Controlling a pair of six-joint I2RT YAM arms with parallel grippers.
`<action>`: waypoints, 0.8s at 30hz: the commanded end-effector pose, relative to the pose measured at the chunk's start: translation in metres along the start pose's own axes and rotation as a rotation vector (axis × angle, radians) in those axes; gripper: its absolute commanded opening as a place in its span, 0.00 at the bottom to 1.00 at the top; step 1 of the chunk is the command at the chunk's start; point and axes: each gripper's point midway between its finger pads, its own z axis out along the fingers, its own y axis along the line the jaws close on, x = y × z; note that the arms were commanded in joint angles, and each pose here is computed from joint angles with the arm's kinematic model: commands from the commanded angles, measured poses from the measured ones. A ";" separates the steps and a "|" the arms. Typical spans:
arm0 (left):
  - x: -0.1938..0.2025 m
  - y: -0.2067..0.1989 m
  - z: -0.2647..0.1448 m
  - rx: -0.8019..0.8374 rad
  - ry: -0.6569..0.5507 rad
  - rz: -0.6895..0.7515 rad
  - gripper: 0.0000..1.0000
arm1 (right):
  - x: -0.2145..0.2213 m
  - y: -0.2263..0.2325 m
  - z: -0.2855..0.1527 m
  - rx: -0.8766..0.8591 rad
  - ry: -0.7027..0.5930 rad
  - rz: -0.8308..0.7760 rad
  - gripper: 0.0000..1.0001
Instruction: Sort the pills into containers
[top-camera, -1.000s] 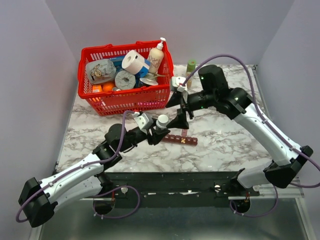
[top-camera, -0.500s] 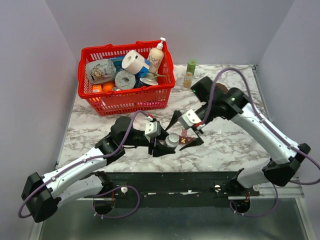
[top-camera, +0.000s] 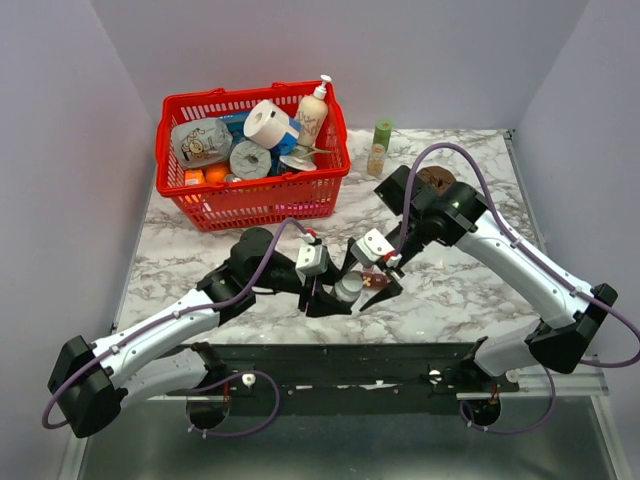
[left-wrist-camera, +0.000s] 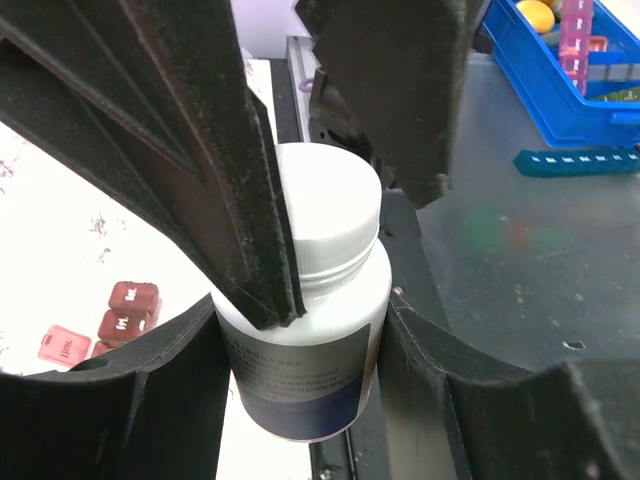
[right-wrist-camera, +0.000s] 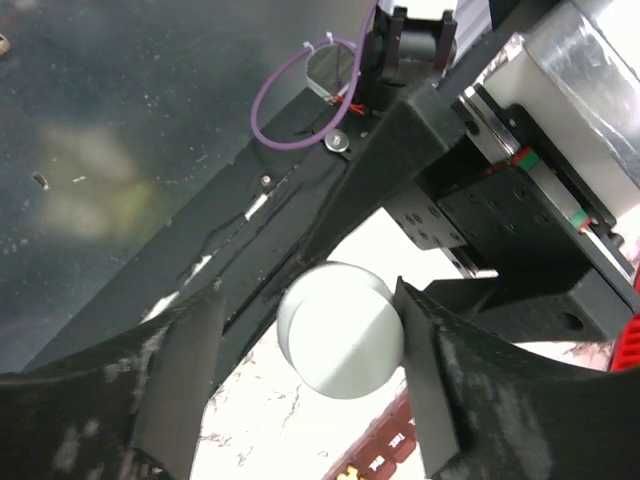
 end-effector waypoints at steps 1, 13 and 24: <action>-0.016 -0.001 -0.002 0.015 -0.026 0.052 0.00 | 0.005 0.008 0.001 0.000 0.018 0.097 0.67; -0.094 0.036 -0.030 -0.344 -0.335 0.200 0.00 | 0.040 -0.026 0.014 0.194 0.040 0.380 0.38; -0.115 0.121 -0.090 -0.980 -0.508 0.139 0.00 | 0.115 -0.081 0.005 0.611 0.196 0.819 0.41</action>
